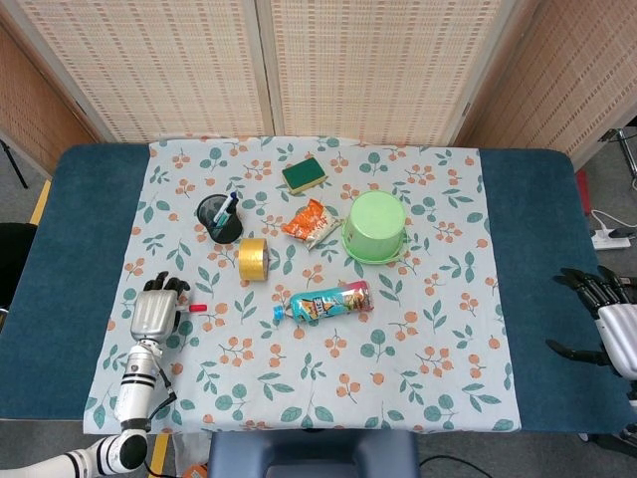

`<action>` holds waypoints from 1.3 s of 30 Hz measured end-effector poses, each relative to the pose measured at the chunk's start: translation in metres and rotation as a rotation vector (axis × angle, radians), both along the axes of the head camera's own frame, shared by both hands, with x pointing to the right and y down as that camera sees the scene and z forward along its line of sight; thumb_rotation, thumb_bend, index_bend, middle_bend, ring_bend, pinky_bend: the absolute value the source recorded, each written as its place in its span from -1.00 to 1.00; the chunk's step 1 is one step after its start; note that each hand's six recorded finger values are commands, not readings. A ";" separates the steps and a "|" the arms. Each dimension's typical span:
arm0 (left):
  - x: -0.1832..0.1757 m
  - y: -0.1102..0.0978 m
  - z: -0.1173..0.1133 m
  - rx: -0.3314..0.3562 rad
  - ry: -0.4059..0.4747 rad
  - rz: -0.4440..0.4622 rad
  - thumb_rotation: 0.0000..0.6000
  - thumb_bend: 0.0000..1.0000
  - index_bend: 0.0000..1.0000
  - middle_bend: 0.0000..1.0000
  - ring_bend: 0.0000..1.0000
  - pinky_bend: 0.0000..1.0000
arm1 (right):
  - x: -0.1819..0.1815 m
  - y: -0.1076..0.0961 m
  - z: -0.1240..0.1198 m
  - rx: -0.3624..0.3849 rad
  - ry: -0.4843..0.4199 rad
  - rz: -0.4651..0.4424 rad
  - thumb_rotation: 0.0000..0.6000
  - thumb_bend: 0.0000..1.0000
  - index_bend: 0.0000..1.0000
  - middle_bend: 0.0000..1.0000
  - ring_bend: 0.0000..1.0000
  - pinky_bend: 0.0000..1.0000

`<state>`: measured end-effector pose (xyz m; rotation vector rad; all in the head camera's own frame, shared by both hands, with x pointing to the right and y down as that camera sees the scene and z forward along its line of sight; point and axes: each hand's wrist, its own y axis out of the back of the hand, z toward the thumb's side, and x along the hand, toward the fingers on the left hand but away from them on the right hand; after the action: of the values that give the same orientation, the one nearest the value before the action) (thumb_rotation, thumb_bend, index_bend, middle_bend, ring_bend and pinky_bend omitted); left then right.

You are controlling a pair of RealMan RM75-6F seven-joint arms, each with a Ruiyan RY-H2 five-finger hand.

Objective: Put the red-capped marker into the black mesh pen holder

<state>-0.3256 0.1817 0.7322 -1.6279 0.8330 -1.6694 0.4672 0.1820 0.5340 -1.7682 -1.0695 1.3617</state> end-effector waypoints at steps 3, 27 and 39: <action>0.000 0.000 0.004 -0.008 0.000 -0.009 1.00 -0.27 -0.26 -0.39 -0.77 -0.55 | 0.000 0.000 0.001 -0.004 0.002 0.000 1.00 -1.00 -0.57 -0.72 -0.72 -0.95; 0.004 0.011 0.018 -0.037 -0.006 -0.026 1.00 -0.28 -0.14 -0.26 -0.75 -0.56 | 0.003 -0.001 0.001 -0.011 -0.001 0.009 1.00 -1.00 -0.51 -0.72 -0.69 -0.94; 0.004 0.006 0.019 -0.007 -0.028 -0.028 1.00 -0.28 -0.06 0.01 -0.61 -0.56 | 0.007 -0.002 0.001 -0.010 0.003 0.022 1.00 -1.00 -0.48 -0.72 -0.63 -0.86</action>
<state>-0.3220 0.1876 0.7507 -1.6010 0.8410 -1.7127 0.4738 0.1798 0.5346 -1.7657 -1.0857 1.3845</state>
